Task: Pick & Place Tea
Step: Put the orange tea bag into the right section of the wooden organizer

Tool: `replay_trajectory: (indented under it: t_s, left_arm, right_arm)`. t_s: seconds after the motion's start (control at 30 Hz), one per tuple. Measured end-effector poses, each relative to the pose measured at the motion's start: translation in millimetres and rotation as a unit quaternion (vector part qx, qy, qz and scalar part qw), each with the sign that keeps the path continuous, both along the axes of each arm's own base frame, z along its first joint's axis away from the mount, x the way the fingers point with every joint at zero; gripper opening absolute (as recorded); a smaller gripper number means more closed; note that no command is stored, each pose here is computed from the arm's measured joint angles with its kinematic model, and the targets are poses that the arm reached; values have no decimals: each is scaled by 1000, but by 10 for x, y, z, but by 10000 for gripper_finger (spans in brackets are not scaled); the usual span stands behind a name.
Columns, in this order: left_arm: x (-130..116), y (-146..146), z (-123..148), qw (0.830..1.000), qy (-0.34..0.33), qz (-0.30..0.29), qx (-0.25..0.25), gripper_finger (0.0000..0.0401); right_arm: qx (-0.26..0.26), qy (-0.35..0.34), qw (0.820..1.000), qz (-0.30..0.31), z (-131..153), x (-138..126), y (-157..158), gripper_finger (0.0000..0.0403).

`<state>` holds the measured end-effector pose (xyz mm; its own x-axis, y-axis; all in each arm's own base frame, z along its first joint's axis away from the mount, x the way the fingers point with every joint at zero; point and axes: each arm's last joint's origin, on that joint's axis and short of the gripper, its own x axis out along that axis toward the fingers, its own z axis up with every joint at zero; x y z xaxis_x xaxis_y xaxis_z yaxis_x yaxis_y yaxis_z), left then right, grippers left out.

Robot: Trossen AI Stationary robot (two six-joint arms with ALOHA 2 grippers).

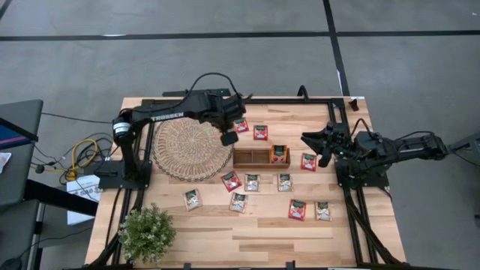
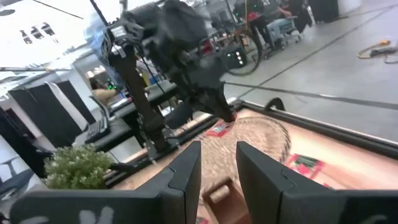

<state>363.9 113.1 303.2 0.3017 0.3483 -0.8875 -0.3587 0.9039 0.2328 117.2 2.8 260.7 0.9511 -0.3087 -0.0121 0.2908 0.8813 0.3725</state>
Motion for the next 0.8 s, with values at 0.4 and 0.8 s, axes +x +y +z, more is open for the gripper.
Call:
replay_trajectory:
  t_s: [0.4, 0.8]
  left_arm:
    - [422, -780, 535, 953, -111, -151, 237, 0]
    - [456, -946, 576, 943, -122, -161, 266, 0]
  right_arm:
    - [1, 23, 999, 27, -32, 615, -118, 131]
    - [-15, 63, 998, 23, 209, 1114, -451, 235]
